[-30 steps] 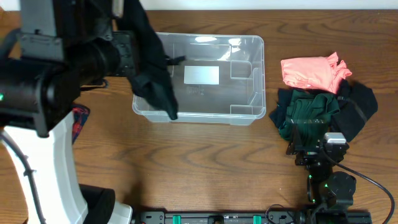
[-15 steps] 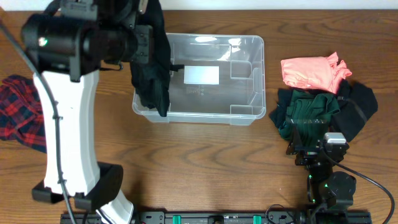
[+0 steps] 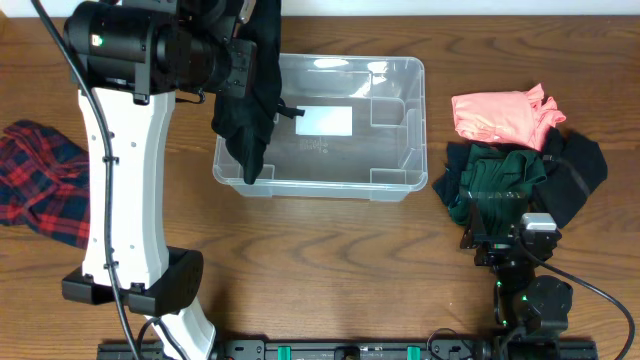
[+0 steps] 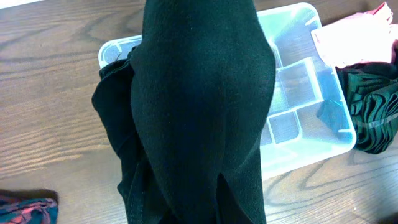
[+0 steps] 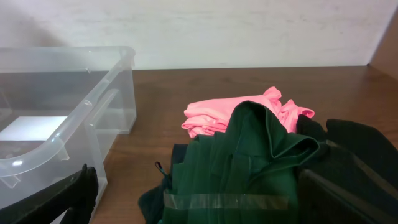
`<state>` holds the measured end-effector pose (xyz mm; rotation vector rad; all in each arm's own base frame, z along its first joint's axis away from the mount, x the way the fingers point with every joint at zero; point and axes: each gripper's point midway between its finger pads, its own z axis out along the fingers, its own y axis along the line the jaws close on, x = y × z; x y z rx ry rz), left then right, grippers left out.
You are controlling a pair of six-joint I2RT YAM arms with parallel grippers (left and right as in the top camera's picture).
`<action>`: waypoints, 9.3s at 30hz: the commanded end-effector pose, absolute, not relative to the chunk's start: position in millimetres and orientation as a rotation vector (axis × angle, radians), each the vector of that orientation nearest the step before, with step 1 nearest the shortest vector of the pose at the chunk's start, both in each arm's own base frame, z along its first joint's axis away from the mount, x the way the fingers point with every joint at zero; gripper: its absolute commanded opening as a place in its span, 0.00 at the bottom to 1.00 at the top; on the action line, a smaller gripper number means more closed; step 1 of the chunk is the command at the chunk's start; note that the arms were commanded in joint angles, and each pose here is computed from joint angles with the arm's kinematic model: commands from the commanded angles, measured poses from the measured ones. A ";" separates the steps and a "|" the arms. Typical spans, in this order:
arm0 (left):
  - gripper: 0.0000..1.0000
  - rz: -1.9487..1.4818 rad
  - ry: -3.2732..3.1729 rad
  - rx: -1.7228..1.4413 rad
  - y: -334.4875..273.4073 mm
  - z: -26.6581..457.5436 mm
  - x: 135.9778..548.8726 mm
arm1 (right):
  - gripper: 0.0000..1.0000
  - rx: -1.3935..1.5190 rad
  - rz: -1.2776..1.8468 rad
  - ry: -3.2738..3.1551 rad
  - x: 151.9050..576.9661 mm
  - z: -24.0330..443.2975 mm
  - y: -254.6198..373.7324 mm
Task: Pack container
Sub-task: 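Lower the black garment into the bin and open the left gripper, then move the left gripper to the plaid shirt and grasp it, then lift the plaid shirt with the left gripper and carry it over the bin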
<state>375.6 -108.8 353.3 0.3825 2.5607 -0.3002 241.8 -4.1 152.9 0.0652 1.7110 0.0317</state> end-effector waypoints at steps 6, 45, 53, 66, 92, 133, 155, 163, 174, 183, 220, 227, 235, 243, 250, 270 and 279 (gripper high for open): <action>0.06 -0.291 2.521 0.415 -111.7 352.2 388.5 | 0.99 0.080 0.022 1.710 241.7 152.1 -7.2; 0.06 -0.305 2.682 0.399 -156.3 271.0 433.7 | 0.99 0.080 0.022 1.710 241.7 152.1 -7.2; 0.06 -0.362 2.721 0.435 -190.6 243.3 429.1 | 0.99 0.080 0.022 1.710 241.7 152.1 -7.2; 0.06 -0.443 2.753 0.469 -244.1 179.9 425.8 | 0.99 0.080 0.022 1.710 241.7 152.1 -7.2; 0.06 -0.514 2.703 0.569 -312.2 106.0 403.8 | 0.99 0.080 0.022 1.710 241.7 152.1 -7.2; 0.62 -0.086 2.561 0.088 -76.3 283.9 391.7 | 0.99 0.080 0.022 1.710 241.7 152.1 -7.2; 0.64 0.492 3.014 -0.650 155.3 141.4 331.1 | 0.99 0.080 0.022 1.710 241.7 152.1 -7.2; 0.64 0.648 3.131 -0.650 174.4 80.2 338.1 | 0.99 0.080 0.022 1.710 241.7 152.1 -7.2; 0.71 0.681 3.145 -0.661 183.3 27.9 354.6 | 0.99 0.080 0.022 1.710 241.7 152.1 -7.2; 0.72 0.729 3.069 -0.753 205.9 28.2 356.4 | 0.99 0.080 0.022 1.710 241.7 152.1 -7.2; 0.06 0.093 3.132 -0.958 159.5 66.0 360.3 | 0.99 0.080 0.022 1.710 241.7 152.1 -7.2; 0.05 0.048 3.060 -0.895 158.5 135.7 374.3 | 0.99 0.080 0.022 1.710 241.7 152.1 -7.2; 0.06 -0.039 2.944 -0.792 136.4 201.3 376.7 | 0.99 0.080 0.022 1.710 241.7 152.1 -7.2; 0.06 -0.028 2.767 -0.652 106.4 275.1 362.8 | 0.99 0.080 0.022 1.710 241.7 152.1 -7.2; 0.06 -0.024 2.543 -0.520 80.9 346.2 345.7 | 0.99 0.080 0.022 1.710 241.7 152.1 -7.2; 0.06 -0.191 2.242 0.093 -60.8 436.6 323.3 | 0.99 0.080 0.022 1.710 241.7 152.1 -7.2; 0.06 -0.218 2.284 0.163 -83.1 423.1 332.4 | 0.99 0.080 0.022 1.710 241.7 152.1 -7.2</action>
